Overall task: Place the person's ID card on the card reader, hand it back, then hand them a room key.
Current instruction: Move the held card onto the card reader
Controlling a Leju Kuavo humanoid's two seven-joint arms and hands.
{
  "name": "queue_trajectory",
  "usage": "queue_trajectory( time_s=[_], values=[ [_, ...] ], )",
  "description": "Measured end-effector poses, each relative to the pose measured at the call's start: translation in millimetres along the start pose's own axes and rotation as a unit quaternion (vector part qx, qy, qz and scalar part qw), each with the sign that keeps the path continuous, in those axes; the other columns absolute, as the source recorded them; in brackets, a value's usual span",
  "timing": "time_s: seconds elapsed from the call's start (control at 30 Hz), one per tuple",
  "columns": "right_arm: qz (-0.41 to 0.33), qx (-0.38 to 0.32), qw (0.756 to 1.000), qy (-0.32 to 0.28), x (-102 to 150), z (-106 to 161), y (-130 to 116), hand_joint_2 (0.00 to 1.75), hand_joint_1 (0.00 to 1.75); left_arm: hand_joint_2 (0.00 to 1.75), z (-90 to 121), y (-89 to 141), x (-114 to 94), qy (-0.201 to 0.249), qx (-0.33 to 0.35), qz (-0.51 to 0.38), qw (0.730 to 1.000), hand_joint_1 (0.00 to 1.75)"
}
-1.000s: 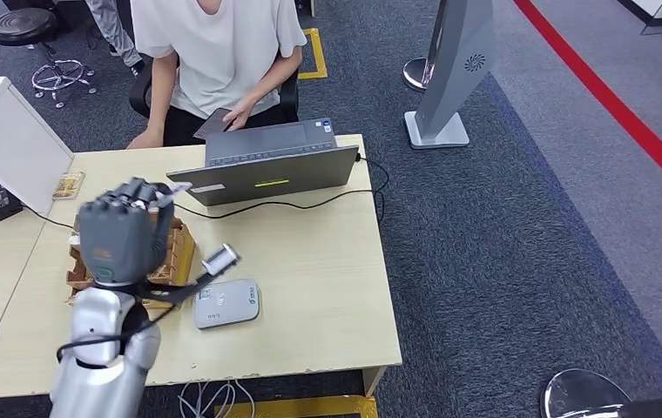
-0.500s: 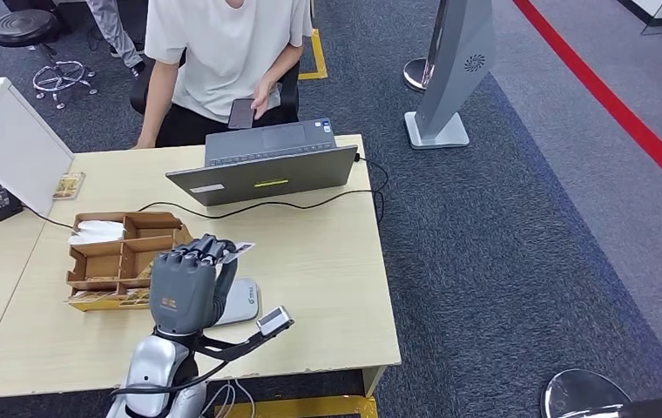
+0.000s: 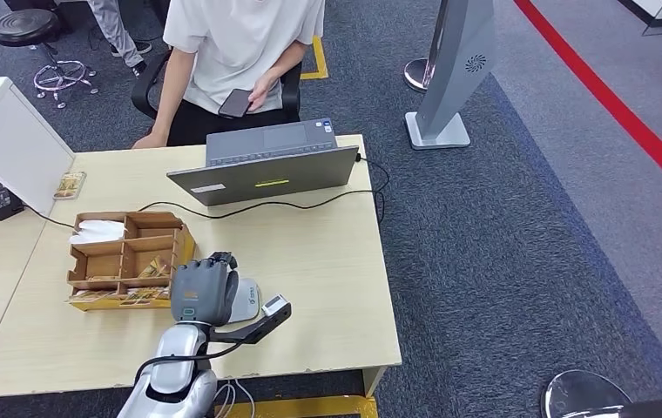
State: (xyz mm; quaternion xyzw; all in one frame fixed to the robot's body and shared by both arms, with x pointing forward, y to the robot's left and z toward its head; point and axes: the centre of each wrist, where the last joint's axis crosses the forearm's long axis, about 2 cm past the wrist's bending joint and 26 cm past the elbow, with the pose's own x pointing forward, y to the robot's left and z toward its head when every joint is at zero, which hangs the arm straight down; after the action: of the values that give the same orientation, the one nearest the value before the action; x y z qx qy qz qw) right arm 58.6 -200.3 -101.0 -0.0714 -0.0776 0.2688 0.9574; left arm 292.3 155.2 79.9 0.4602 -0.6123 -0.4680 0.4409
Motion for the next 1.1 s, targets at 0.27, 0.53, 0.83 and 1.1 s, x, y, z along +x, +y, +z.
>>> queue_trajectory(
  time_s=[0.27,0.53,0.83,1.1],
  values=[
    [-0.005,0.000,1.000,0.004,-0.7,-0.1,-0.1,1.75,0.00,1.75,-3.8,-9.5,1.4,0.018,-0.050,-0.004,0.999,1.75],
    [-0.001,-0.001,1.000,0.003,-0.9,-0.1,-0.2,1.75,0.00,1.75,-8.5,-11.9,-0.1,0.025,-0.072,-0.006,0.997,1.75],
    [-0.002,-0.002,1.000,0.003,-1.3,-0.2,-0.4,1.75,0.00,1.75,-13.6,4.7,0.2,0.014,0.064,0.016,0.998,1.75],
    [0.015,-0.001,1.000,-0.003,-1.5,-0.2,-0.1,1.75,0.00,1.75,-33.2,75.1,-28.7,0.010,0.259,0.002,0.966,1.75]
  ],
)
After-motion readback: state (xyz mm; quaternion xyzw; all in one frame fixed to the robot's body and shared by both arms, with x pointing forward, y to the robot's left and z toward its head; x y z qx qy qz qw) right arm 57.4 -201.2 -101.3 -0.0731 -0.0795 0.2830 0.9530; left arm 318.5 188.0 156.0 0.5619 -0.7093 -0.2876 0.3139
